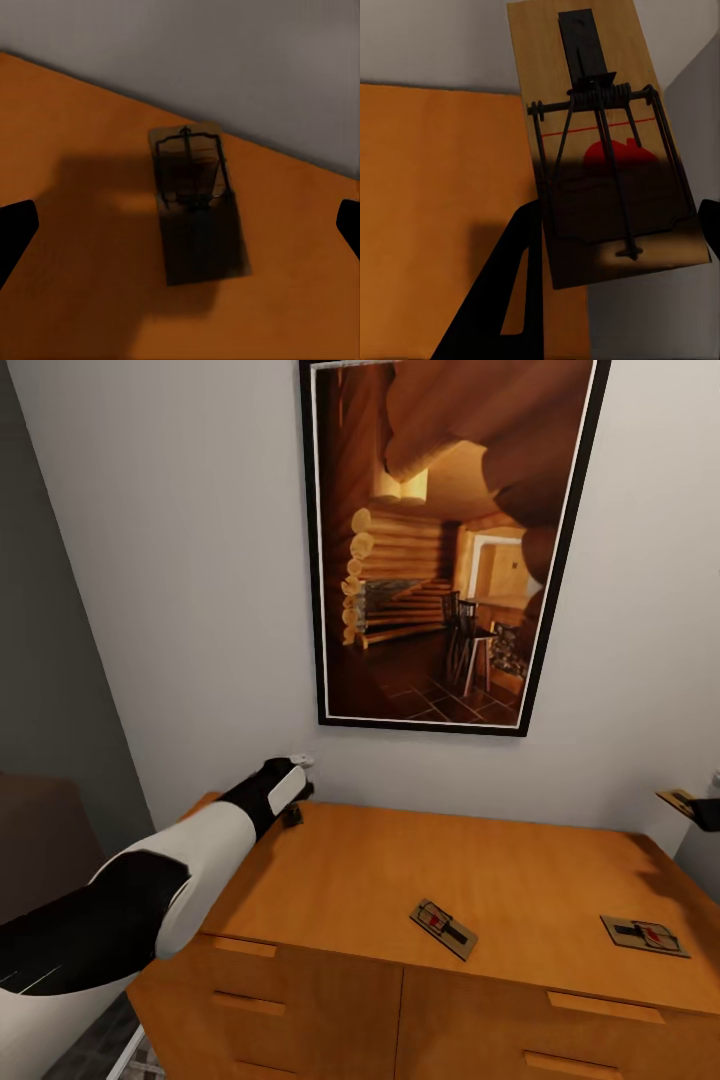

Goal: Take the four mousetraps from the cabinet in the bathroom and place them on the bathroom floor. Make sure all four end up on the same floor surface, and ensure that at least two of them are either under or directly next to the same bathroom sink.

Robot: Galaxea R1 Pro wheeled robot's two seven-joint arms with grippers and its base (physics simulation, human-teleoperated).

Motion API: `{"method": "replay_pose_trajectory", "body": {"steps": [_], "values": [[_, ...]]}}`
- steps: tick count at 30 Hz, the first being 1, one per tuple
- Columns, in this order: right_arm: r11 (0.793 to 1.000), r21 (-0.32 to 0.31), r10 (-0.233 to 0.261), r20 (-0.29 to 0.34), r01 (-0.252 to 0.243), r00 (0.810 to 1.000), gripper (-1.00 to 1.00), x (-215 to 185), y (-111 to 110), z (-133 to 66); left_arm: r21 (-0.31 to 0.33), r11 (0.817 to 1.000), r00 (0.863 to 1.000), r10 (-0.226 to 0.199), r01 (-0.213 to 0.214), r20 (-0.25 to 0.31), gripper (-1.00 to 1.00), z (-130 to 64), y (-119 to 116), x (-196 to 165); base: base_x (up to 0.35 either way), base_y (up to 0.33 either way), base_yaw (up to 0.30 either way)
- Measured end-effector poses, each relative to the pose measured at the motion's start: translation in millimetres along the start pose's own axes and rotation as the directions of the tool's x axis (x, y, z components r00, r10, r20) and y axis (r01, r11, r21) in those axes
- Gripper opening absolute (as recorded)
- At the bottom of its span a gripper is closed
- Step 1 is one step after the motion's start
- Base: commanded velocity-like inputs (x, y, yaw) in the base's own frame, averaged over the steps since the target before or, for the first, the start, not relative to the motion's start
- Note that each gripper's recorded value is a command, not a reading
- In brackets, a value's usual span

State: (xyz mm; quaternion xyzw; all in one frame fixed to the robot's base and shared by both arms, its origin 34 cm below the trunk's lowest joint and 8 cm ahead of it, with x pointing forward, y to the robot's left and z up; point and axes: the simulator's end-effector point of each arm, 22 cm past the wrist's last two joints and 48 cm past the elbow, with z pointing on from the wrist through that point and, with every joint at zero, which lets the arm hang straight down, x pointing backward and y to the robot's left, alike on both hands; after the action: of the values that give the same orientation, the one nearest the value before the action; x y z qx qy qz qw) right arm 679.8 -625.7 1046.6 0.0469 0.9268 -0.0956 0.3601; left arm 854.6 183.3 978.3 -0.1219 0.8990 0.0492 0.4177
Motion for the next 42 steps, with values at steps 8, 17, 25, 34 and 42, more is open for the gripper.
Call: {"method": "replay_pose_trajectory", "body": {"steps": [8, 17, 25, 34, 42], "values": [[1.0, 0.003, 0.007, -0.009, -0.007, 1.0, -1.0, 3.2, -2.0, 2.0, 0.027, 0.999, 1.0, -0.02, 0.02, 0.014, 1.0, 11.6, -0.7, 12.7, 0.0, 0.0, 0.0], [1.0, 0.004, 0.008, -0.01, -0.008, 1.0, -1.0, 3.9, -2.9, 2.0, 0.031, 0.999, 0.998, -0.019, 0.017, 0.056, 1.0, 15.4, 0.7, 9.9, 0.0, 0.0, 0.0], [1.0, 0.004, 0.008, -0.01, -0.008, 1.0, -1.0, 3.5, -3.1, 1.8, 0.015, 1.0, 0.997, 0.023, -0.025, 0.079, 1.0, 15.1, 3.5, 5.0, 0.0, 0.0, 0.0], [1.0, 0.003, 0.007, -0.01, -0.007, 1.0, -1.0, 3.6, -1.8, 2.4, -0.011, 0.998, 0.992, 0.069, -0.068, 0.108, 1.0, 17.0, 9.0, 3.5, 0.0, 0.0, 0.0], [1.0, 0.003, 0.007, -0.01, -0.007, 1.0, -1.0, 3.9, -2.1, 2.4, -0.046, 0.99, 0.979, 0.142, -0.137, 0.148, 1.0, 16.1, 13.8, -5.2, 0.0, 0.0, 0.0]]}}
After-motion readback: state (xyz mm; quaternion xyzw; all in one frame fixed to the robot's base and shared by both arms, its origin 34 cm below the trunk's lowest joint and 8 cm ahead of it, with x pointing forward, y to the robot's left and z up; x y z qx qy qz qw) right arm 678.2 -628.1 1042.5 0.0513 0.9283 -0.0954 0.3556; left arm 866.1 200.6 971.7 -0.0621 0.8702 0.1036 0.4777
